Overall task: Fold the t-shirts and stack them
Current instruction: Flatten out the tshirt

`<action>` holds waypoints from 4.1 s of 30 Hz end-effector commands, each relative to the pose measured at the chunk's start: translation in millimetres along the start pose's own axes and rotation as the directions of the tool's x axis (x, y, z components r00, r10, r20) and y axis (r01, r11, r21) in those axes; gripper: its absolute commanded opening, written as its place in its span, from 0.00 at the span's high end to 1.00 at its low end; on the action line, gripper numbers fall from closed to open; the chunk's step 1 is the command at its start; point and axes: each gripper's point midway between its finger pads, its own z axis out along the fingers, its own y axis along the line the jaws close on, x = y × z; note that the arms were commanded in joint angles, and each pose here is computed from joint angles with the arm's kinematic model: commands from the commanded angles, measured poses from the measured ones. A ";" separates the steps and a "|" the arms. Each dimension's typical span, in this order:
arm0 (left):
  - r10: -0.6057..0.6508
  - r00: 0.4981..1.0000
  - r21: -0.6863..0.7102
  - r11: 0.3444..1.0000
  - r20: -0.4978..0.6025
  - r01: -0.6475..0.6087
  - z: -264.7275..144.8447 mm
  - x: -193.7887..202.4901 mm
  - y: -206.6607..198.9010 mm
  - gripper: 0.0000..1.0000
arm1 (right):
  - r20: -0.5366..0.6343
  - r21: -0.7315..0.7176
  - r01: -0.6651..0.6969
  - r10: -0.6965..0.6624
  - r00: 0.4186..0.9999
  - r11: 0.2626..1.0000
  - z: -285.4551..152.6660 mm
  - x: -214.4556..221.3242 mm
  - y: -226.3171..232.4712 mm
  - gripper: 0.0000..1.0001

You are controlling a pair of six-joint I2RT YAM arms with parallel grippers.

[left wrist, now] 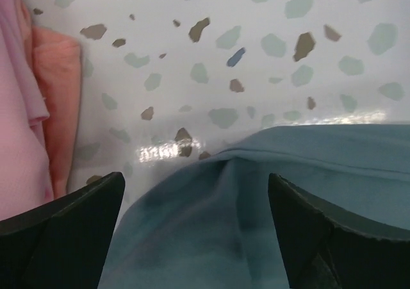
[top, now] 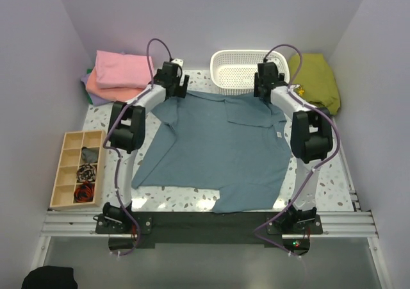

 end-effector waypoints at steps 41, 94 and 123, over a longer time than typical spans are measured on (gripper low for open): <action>-0.202 0.946 0.280 0.921 -0.252 0.271 -182.5 198.1 -102.3 0.00 | -0.542 -0.300 -0.232 0.035 0.840 0.925 -173.6 244.3 17.6 0.24; -0.508 0.861 -0.025 0.861 -0.007 0.508 -140.5 148.4 58.5 0.00 | -0.463 -0.580 -0.212 -0.104 0.880 0.786 -205.3 240.5 66.2 0.30; -0.356 0.933 -0.100 0.928 0.045 0.359 -113.2 57.2 124.7 1.00 | -0.568 -0.427 -0.136 -0.148 0.810 0.894 -196.6 291.6 27.7 0.40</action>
